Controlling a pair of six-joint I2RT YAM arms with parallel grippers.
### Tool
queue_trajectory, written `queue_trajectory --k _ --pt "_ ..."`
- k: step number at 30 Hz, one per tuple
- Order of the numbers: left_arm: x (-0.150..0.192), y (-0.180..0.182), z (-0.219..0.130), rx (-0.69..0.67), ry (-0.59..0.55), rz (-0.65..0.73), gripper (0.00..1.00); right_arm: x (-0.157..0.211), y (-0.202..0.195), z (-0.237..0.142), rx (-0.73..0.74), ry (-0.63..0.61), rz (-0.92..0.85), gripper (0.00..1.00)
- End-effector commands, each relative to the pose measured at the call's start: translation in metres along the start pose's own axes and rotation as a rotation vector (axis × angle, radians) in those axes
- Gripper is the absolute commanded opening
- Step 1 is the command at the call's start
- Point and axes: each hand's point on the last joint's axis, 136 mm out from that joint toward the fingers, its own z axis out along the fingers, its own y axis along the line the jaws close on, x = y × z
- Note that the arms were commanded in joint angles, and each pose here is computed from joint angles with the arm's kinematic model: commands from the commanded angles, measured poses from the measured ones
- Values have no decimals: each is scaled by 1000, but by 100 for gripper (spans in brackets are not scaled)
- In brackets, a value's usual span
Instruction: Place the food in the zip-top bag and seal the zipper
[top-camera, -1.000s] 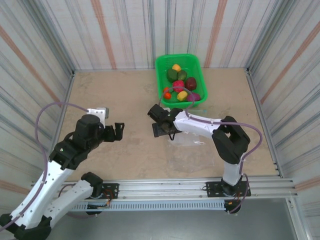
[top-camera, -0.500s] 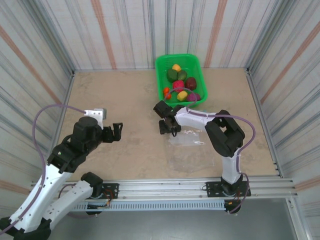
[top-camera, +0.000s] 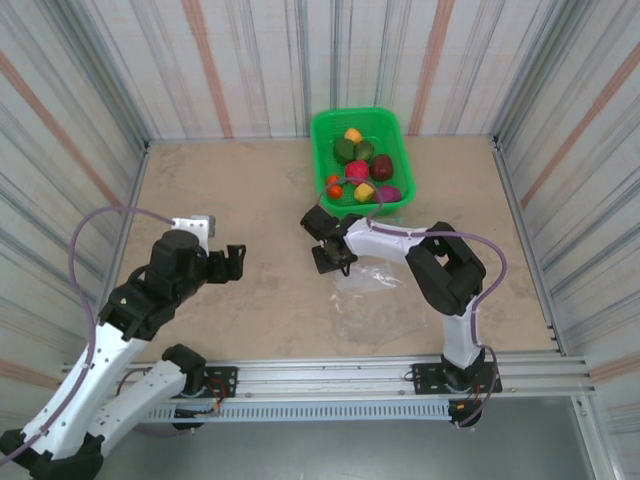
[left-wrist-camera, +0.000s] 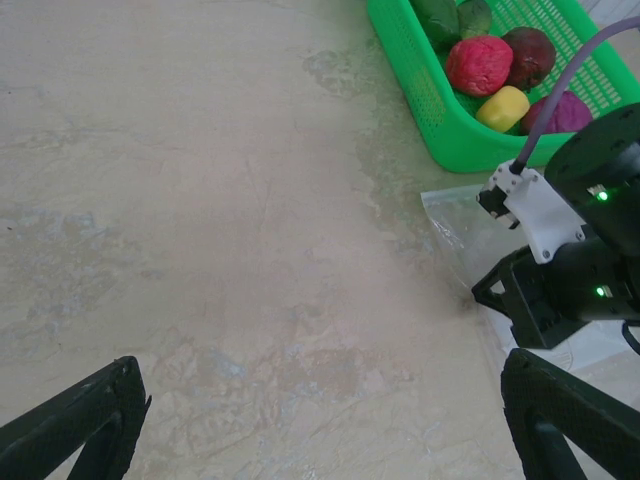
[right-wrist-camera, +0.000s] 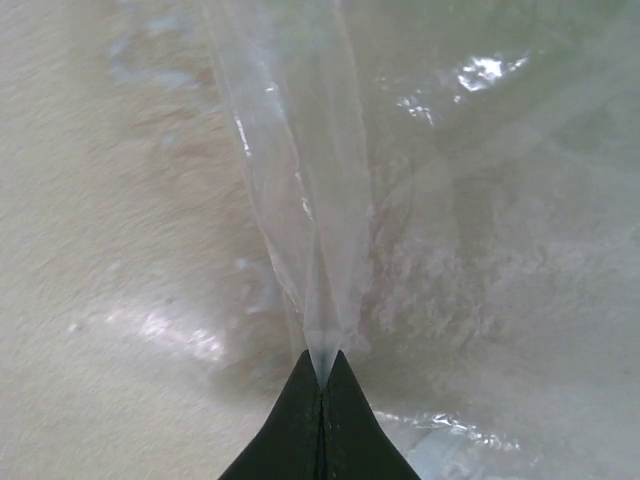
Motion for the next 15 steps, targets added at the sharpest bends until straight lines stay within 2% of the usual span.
queue_trajectory --k 1,7,11,15 --pt "4 5 6 -33 47 -5 94 -12 30 -27 -16 -72 -232 0" --pt "-8 20 -8 -73 29 -122 91 -20 82 -64 -96 -267 -583 0" --pt "-24 36 -27 -97 -5 -200 91 -27 104 -87 -183 -346 -744 0" --pt "-32 49 -39 -148 -28 -242 89 -39 121 -124 -213 -542 -898 0"
